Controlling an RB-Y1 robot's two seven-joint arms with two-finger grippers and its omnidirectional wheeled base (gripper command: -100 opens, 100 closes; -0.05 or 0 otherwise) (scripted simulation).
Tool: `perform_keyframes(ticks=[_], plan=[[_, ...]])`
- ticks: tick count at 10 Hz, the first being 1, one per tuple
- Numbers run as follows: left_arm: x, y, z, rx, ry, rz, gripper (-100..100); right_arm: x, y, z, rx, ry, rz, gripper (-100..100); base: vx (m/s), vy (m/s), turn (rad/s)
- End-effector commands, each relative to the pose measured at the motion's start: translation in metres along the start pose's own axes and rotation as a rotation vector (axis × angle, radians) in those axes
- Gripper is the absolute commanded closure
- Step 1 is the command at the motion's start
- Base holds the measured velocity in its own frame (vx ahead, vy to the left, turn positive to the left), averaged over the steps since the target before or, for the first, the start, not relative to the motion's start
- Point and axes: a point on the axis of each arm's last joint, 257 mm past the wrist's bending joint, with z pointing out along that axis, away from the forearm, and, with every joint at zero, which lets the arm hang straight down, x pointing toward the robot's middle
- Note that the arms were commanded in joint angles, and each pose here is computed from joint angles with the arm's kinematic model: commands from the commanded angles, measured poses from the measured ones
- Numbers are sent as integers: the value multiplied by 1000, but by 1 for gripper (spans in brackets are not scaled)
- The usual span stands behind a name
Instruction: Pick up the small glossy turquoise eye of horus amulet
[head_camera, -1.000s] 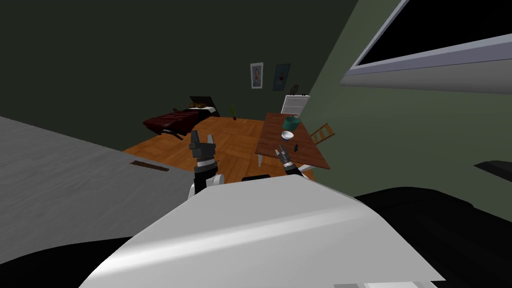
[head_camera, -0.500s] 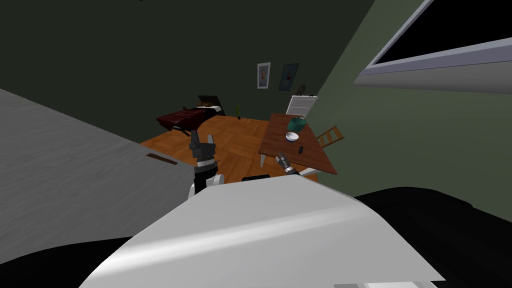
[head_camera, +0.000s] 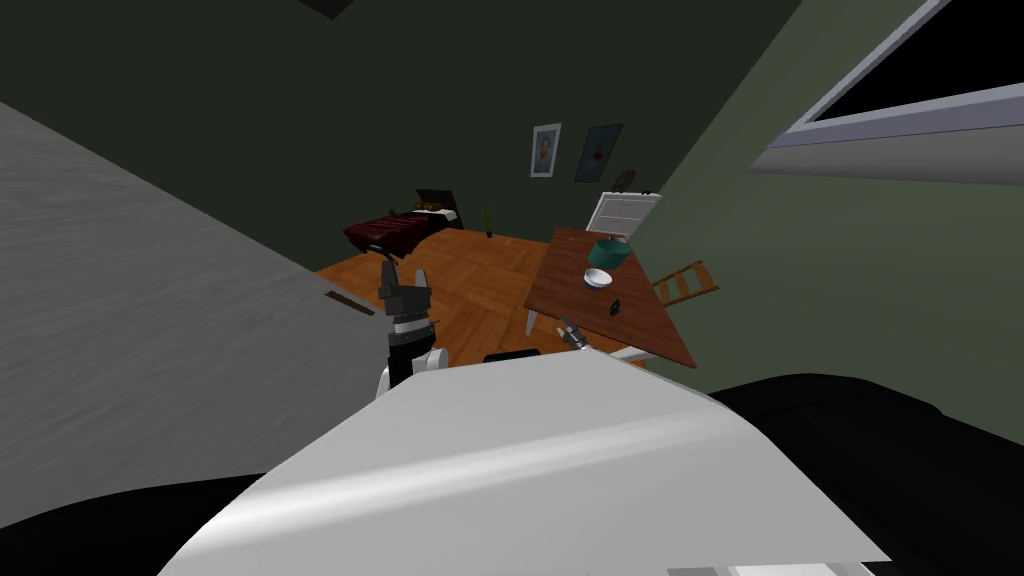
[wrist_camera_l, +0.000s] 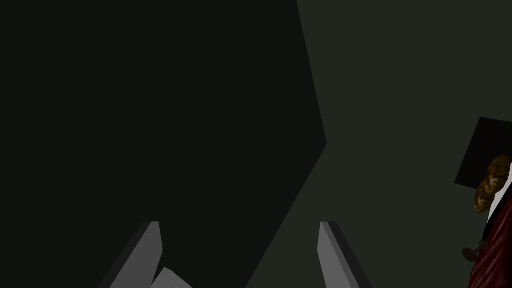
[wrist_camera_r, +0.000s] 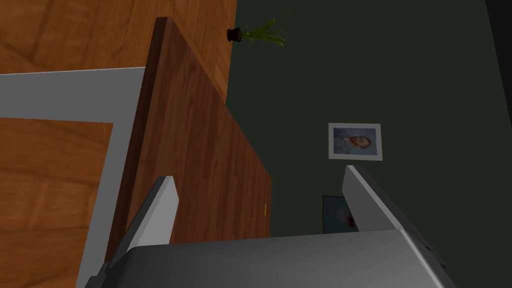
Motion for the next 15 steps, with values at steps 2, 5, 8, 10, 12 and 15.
perform_keyframes(ticks=[2,5,8,10,12,15], plan=[[0,0,0,0,0,0,0,-7,-48,-26,125,4,1,-100,9,6,151],[0,0,0,0,0,0,0,-21,-84,-53,227,-6,-6,-100,12,1,179],[0,0,0,0,0,0,0,-32,-111,-78,310,-11,-10,-100,11,-5,120],[0,0,0,0,0,0,0,-44,-135,-106,392,-18,-16,-100,9,-3,213],[0,0,0,0,0,0,0,-57,-157,-135,474,-28,-24,-100,10,-10,177],[0,0,0,0,0,0,0,-70,-176,-166,555,-40,-32,-100,8,-10,119]])
